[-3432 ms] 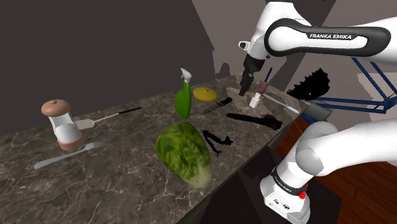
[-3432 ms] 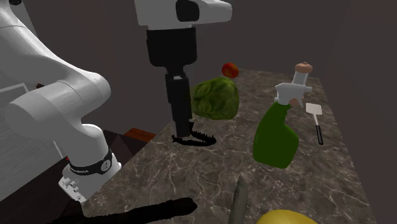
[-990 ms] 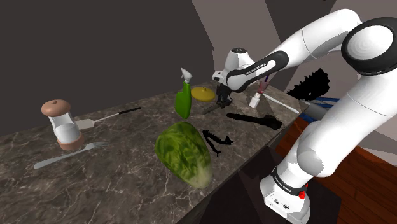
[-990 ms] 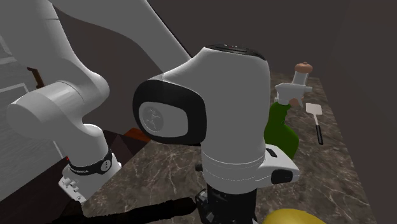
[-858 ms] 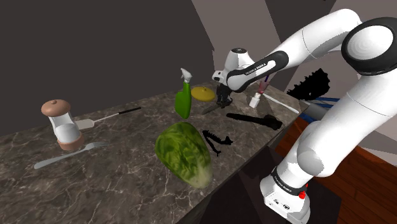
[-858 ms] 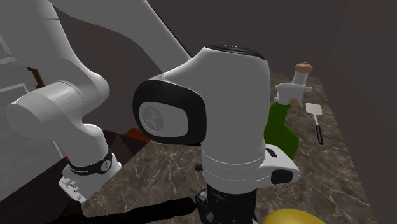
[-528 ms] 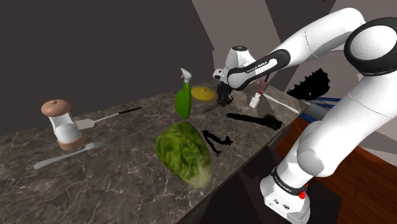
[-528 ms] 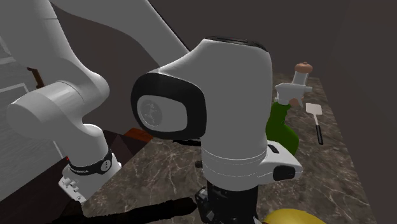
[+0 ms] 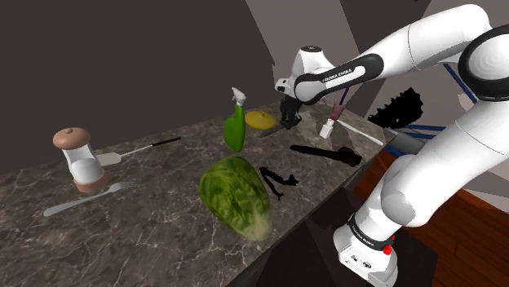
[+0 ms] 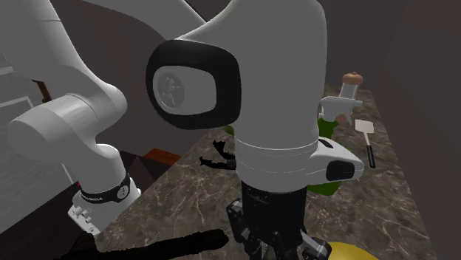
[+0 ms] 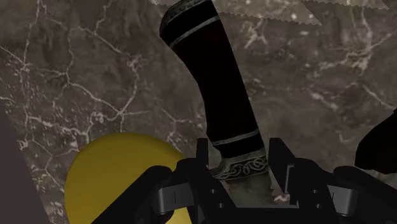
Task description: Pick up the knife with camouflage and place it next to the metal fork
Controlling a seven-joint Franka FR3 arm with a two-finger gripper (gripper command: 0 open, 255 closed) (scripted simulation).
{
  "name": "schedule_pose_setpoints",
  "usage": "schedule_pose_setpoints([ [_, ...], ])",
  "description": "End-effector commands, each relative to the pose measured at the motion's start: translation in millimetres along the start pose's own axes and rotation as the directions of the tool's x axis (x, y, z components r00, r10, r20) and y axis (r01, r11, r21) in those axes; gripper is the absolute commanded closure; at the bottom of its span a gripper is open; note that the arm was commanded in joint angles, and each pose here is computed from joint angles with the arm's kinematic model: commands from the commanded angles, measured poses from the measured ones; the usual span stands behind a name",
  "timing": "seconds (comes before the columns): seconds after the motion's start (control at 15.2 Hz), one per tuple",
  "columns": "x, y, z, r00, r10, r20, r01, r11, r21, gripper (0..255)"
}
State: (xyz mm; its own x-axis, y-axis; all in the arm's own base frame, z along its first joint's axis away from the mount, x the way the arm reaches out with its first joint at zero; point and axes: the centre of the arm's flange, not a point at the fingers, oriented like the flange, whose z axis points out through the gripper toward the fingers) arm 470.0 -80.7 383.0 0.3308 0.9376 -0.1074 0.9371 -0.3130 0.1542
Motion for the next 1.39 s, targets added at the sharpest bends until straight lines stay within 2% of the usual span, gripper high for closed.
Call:
schedule_pose_setpoints([
  [0.0, -1.2, 1.1, -10.2, 1.0, 0.0, 0.0, 0.0, 1.0, 0.0, 255],
  [0.46, -5.0, 6.5, -44.7, 1.0, 0.0, 0.0, 0.0, 1.0, 0.0, 255],
  [1.32, 146.0, -69.9, -73.2, 1.0, 0.0, 0.0, 0.0, 1.0, 0.0, 255],
])
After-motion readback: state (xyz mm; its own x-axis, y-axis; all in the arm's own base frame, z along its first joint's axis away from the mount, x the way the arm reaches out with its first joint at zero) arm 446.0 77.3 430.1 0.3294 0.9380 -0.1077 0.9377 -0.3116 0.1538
